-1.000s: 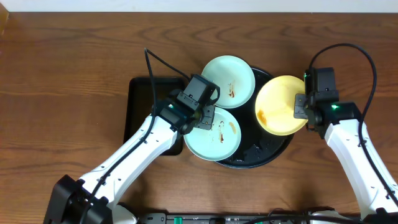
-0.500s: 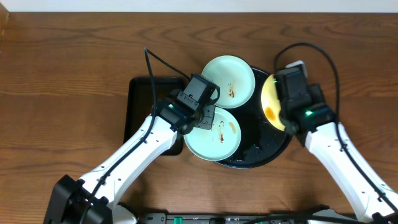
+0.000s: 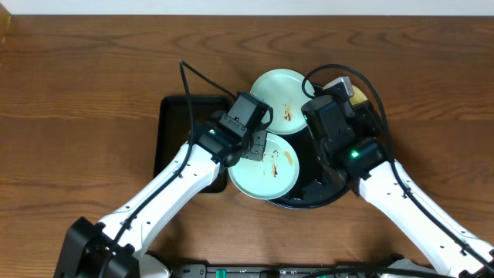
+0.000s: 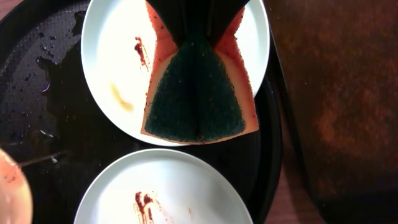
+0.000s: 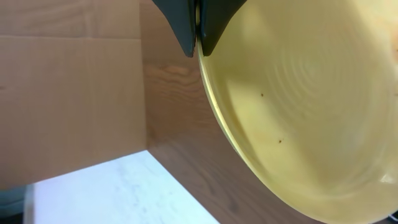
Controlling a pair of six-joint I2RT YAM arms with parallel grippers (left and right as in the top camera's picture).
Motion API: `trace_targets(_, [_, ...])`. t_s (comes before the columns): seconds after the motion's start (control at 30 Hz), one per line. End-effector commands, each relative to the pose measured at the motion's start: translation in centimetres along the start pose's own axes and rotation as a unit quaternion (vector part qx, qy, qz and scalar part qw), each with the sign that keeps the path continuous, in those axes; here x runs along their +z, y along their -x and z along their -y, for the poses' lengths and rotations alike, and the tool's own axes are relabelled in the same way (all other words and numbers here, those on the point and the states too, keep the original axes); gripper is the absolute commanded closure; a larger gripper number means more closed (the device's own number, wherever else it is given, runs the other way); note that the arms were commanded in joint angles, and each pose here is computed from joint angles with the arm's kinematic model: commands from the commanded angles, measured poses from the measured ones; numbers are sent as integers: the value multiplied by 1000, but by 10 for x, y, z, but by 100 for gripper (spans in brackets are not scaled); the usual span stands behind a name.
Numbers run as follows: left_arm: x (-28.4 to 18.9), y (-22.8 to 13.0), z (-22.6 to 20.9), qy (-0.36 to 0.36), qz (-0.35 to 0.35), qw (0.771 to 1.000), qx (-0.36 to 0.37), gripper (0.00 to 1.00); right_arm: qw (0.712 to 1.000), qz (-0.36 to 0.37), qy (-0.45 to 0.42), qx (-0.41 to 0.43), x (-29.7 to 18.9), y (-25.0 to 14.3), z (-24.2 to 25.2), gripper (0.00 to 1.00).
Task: Clean dirty plates on tray and stack at the side
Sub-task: 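Carry the yellow plate right and set it on the table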
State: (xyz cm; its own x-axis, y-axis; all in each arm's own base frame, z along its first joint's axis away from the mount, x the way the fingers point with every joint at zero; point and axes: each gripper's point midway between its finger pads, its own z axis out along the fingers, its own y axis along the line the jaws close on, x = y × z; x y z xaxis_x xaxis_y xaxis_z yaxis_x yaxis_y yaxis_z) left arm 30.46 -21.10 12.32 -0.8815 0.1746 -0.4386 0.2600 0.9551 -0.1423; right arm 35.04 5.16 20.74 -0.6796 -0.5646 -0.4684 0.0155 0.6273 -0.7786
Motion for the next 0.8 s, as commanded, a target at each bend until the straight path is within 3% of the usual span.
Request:
trace_targets(0.0, [-3, 2, -1, 0, 6, 1000, -3, 92, 999, 11, -36, 16, -8, 10, 20, 99])
trace_targets(0.43, [-3, 2, -1, 0, 6, 1000, -3, 92, 998, 15, -48, 37, -9, 12, 25, 99])
trace_targets(0.77, [-3, 2, -1, 0, 5, 1000, -3, 92, 967, -53, 9, 250, 41, -23, 34, 99])
